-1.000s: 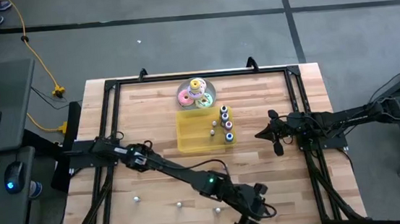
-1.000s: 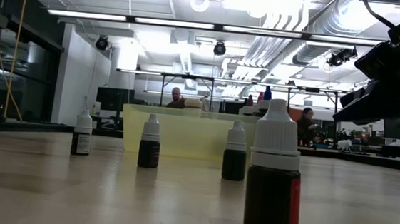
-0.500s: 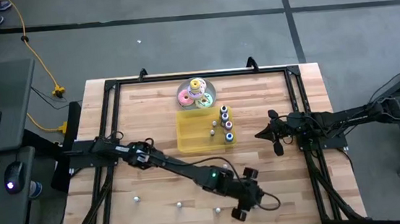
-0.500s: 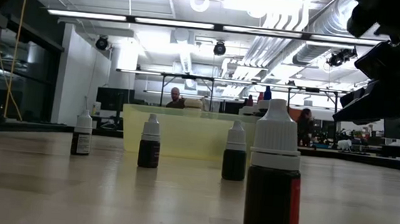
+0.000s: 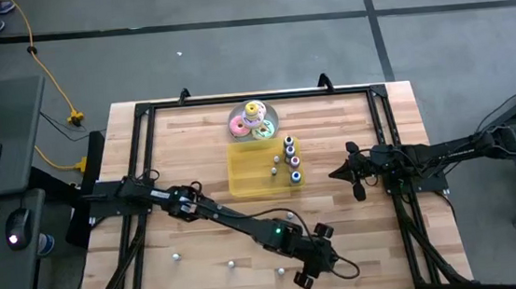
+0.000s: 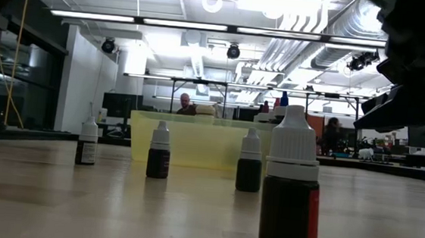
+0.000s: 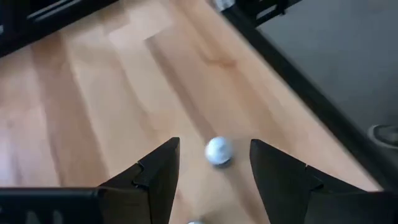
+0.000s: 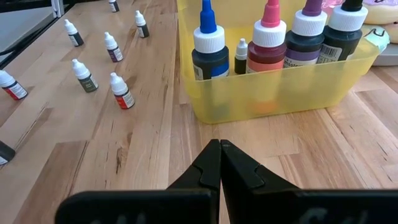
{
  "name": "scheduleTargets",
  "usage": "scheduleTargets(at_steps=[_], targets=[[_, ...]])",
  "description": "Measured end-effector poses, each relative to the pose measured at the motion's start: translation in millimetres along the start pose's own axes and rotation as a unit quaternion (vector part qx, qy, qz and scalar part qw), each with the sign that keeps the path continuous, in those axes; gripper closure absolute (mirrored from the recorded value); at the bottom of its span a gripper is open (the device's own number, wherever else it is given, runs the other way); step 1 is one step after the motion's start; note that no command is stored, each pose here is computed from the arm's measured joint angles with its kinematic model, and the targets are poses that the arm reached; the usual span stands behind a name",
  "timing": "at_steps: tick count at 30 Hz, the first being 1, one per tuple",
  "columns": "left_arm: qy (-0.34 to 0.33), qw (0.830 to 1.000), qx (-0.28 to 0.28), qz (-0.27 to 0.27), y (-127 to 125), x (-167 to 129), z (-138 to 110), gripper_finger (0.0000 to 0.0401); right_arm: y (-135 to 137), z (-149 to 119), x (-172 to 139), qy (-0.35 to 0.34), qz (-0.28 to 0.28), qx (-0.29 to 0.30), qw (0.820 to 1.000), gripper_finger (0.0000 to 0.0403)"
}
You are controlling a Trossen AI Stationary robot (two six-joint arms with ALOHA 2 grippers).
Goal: Pick & Place food coloring
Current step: Put the small blue food coloring bottle into the yellow container
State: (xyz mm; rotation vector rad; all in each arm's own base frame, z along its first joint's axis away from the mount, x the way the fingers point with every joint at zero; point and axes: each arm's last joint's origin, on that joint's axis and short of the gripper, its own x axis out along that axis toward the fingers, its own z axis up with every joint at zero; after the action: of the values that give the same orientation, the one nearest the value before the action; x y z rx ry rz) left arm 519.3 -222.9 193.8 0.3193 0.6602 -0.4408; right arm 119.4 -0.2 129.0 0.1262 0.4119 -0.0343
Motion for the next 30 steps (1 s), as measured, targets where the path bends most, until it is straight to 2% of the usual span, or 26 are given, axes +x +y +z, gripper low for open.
scheduleTargets(at_steps=[7,13,30], targets=[[-0.016,1.000,0.000,-0.027,-2,4,0,0.0211,0,0,0,0.000,0.000,0.000,1.000,0.0402],[-0.027,0.999,0.027,-0.019,-2,14,-4,0.0211,0,0,0,0.000,0.000,0.000,1.000,0.0402],[-0.013,0.999,0.019,-0.032,3,32,-21,0.0211,0,0,0,0.000,0.000,0.000,1.000,0.0402]])
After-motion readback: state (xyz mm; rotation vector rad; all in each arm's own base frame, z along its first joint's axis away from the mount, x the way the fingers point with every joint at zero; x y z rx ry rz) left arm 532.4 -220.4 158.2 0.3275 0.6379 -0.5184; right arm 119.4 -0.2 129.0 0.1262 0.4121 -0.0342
